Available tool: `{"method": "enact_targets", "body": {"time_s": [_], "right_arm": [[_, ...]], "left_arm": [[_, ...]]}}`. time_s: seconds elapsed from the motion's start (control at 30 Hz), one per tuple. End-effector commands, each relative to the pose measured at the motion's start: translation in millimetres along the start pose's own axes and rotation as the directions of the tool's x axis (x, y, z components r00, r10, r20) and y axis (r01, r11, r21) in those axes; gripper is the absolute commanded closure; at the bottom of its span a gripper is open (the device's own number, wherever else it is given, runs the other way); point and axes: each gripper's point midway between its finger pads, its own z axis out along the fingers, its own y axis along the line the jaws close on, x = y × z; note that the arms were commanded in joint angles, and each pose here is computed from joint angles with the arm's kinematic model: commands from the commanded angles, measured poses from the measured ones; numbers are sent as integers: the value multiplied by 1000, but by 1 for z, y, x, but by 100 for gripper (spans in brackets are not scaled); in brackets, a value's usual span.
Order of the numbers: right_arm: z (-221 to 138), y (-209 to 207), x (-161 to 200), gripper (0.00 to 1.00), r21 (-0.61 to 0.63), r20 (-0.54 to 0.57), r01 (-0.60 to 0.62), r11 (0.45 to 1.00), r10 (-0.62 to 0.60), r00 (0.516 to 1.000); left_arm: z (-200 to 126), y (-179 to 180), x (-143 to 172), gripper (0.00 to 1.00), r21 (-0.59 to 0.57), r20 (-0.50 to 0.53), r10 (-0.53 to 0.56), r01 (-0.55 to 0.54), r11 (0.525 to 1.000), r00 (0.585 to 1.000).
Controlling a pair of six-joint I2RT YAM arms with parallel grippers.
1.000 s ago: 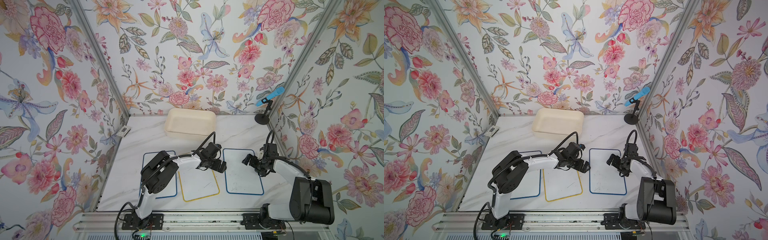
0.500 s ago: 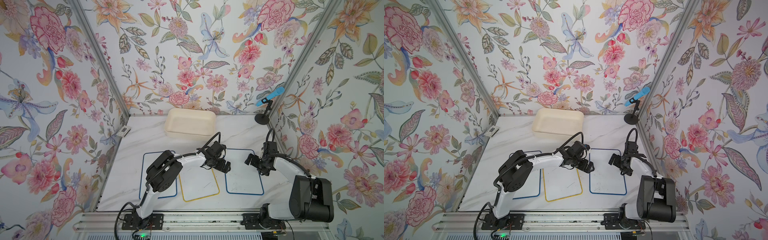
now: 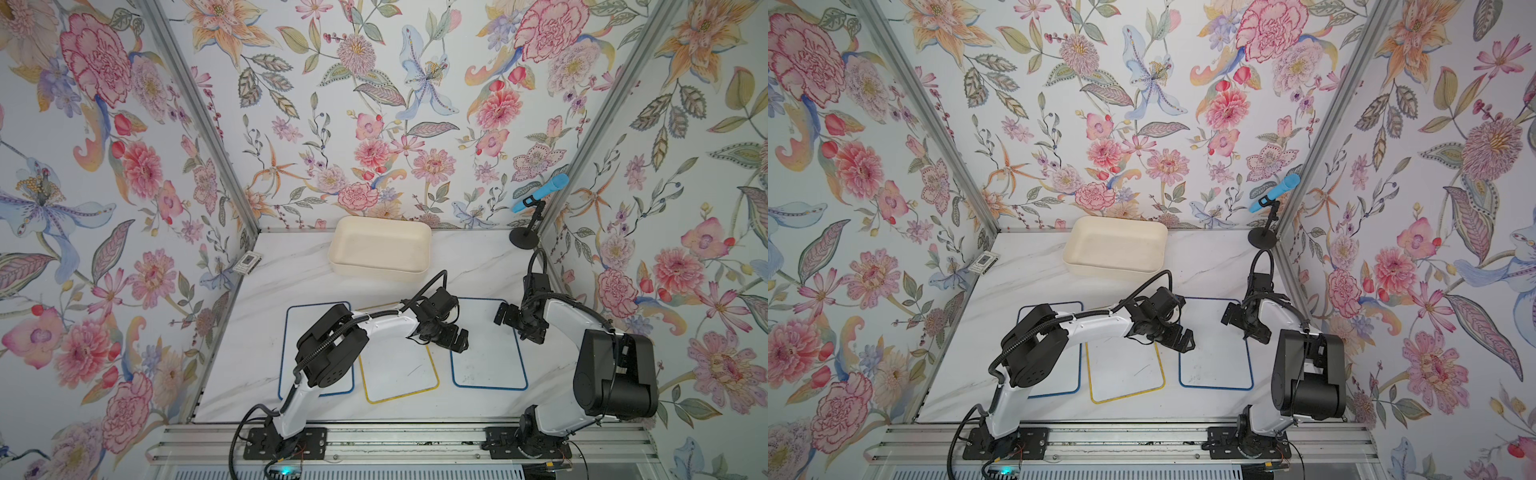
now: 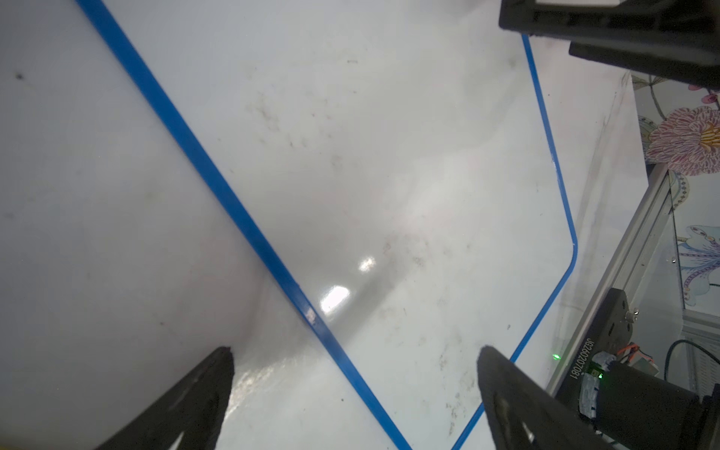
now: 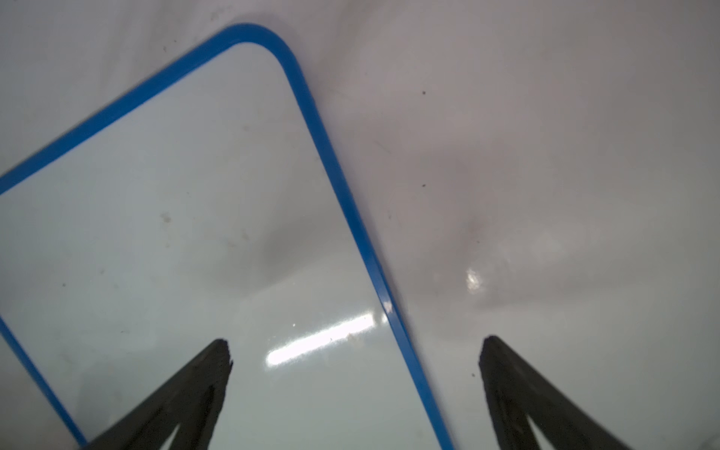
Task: Put the whiteboard into the storage box
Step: Adjust the whiteboard at the center of the board.
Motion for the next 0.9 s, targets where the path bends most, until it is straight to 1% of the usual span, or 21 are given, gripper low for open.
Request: {"method": "enact_targets", "body": {"time_s": [0.0, 0.2, 0.3, 0.37, 0.7, 0.83, 0.87], "right_arm": [[4, -2, 6, 0, 31, -46, 31, 999, -30, 998], [17, 11, 14, 0, -18, -107, 53, 998, -54, 993], [19, 16, 16, 0, -42, -116, 55, 998, -60, 991], [19, 18, 15, 0, -51, -114, 54, 997, -59, 992], [26, 31, 19, 0, -120, -133, 62, 991, -78, 988], [28, 44, 25, 0, -178, -145, 64, 982, -90, 985], [27, 51, 28, 0, -216, -149, 60, 975, -94, 984]], "left_arm": [[25, 25, 49, 0, -82, -165, -109, 96, 992, 980], [33, 24, 48, 0, -62, -165, -126, 117, 991, 978], [38, 27, 46, 0, -72, -165, -129, 119, 990, 978], [40, 34, 45, 0, -111, -165, -126, 109, 988, 978], [47, 44, 46, 0, -102, -172, -138, 122, 987, 975], [46, 56, 50, 0, -120, -182, -148, 128, 985, 972], [45, 61, 51, 0, -127, -183, -150, 127, 984, 972]]}}
